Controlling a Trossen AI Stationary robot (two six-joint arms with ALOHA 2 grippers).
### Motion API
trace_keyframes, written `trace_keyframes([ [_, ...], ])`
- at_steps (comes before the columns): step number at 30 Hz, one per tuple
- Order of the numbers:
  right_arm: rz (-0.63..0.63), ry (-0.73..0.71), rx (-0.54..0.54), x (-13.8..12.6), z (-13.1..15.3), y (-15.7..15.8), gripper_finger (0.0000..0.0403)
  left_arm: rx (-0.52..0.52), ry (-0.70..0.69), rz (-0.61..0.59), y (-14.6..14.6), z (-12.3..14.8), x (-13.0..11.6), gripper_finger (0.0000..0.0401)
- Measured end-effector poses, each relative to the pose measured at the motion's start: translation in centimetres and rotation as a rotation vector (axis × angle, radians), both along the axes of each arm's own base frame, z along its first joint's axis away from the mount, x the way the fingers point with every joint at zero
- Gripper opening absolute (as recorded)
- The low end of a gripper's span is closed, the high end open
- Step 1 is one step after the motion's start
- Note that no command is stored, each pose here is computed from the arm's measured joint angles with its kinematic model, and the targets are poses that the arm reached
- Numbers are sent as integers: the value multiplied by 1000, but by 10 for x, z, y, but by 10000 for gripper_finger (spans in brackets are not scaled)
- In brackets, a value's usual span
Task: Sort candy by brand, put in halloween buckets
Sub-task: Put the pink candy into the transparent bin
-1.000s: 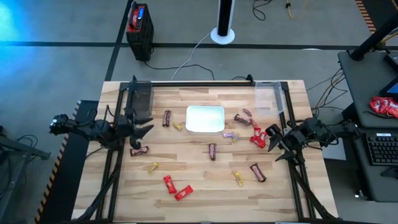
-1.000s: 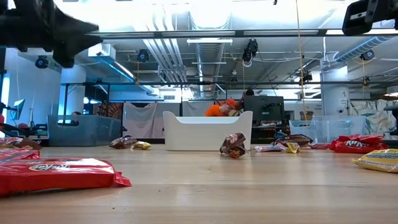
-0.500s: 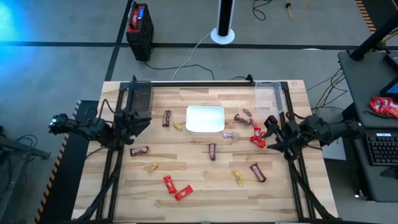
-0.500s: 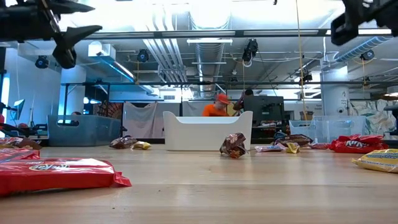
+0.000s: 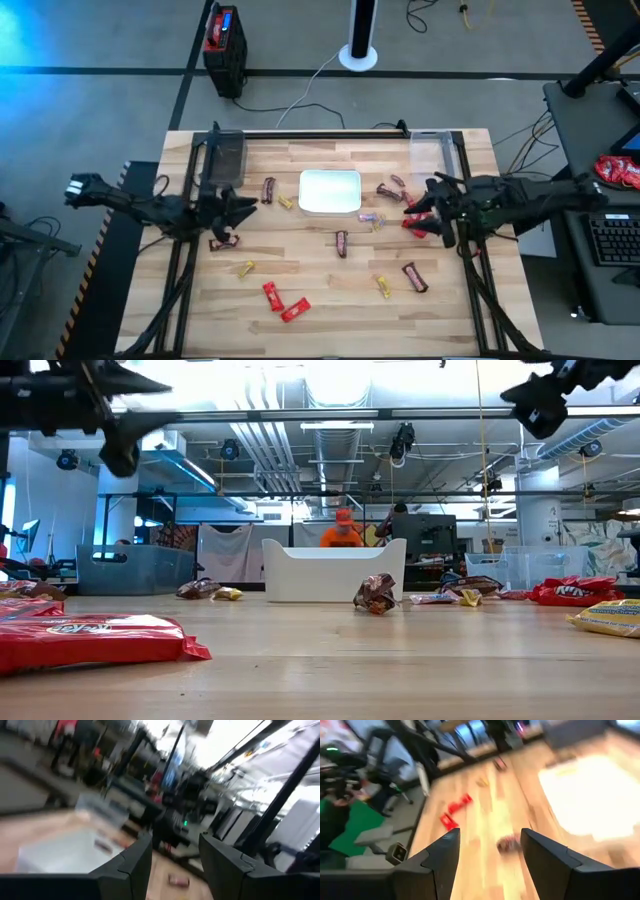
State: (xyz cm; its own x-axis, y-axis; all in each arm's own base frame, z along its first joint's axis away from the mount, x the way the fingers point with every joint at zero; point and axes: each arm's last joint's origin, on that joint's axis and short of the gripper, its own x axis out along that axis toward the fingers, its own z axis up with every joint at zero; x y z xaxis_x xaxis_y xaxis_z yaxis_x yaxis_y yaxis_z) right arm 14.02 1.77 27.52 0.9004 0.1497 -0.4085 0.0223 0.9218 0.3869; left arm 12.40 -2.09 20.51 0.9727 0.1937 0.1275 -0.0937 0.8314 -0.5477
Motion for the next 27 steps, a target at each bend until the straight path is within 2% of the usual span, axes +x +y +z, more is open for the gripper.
trace_keyframes([
  [3, -45, 77, 69, 5, 12, 0, 203, -10, 66, -5, -2, -8, 6, 147],
  [7, -54, 104, 78, 14, 25, 1, 203, 32, 120, -8, -4, -14, 12, 147],
  [11, -22, 105, 87, 26, 32, 4, 203, 214, 162, -56, -9, -6, 20, 147],
  [14, 6, 122, 51, 34, 33, 5, 203, 377, 174, -103, -13, 8, 28, 147],
  [18, 16, 154, 25, 46, 31, 6, 203, 546, 274, -114, -17, 22, 40, 147],
  [25, 47, 269, -77, 70, 9, 9, 203, 598, 374, -152, -26, 49, 62, 147],
  [27, 85, 304, -162, 76, 0, 9, 203, 631, 402, -161, -28, 52, 67, 147],
])
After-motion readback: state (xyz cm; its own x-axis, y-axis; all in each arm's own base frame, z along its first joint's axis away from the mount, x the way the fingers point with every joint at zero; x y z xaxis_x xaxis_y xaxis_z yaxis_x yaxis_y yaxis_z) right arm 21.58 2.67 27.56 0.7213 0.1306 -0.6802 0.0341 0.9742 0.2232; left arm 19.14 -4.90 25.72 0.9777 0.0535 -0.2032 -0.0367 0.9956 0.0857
